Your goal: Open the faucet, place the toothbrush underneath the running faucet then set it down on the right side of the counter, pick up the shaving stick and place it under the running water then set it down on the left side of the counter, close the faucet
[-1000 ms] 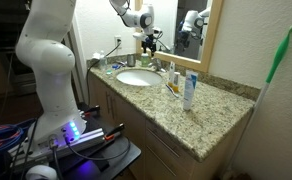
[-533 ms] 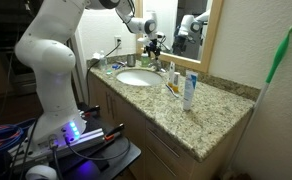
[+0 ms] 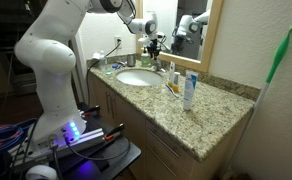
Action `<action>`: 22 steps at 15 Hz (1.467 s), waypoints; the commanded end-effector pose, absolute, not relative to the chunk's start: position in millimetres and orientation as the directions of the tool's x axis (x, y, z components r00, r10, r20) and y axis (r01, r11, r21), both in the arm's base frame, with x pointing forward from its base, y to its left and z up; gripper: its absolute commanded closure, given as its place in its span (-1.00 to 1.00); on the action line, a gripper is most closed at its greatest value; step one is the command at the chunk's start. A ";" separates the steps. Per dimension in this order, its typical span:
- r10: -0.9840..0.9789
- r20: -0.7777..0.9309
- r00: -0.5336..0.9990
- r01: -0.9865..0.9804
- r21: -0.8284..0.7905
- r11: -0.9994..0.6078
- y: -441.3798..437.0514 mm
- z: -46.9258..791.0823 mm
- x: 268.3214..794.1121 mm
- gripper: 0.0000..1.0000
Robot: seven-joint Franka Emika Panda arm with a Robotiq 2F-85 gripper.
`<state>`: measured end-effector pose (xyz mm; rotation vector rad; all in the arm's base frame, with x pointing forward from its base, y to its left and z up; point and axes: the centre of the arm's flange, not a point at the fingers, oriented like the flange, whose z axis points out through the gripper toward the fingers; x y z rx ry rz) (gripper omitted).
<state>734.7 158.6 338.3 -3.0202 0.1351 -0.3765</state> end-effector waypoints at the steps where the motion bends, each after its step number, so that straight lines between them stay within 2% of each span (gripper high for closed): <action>1: -0.102 0.227 0.968 -0.080 -0.107 -0.991 158.0 334.4 737.1 0.64; 3: -0.108 0.204 0.973 -0.086 -0.111 -0.990 151.9 334.9 732.8 0.90; 13: -0.177 0.224 0.958 -0.083 -0.373 -0.924 120.7 372.4 705.2 0.87; 18: -0.170 0.202 0.964 -0.068 -0.434 -0.899 112.9 377.3 700.7 0.87; 19: -0.172 0.197 0.965 -0.068 -0.447 -0.892 116.2 382.9 698.9 0.84; 20: -0.180 0.195 0.964 -0.073 -0.456 -0.887 120.5 387.9 696.8 0.00; 21: -0.184 0.197 0.963 -0.072 -0.467 -0.881 124.2 393.8 694.3 0.07; 22: -0.187 0.195 0.963 -0.079 -0.457 -0.886 128.4 397.9 691.4 0.05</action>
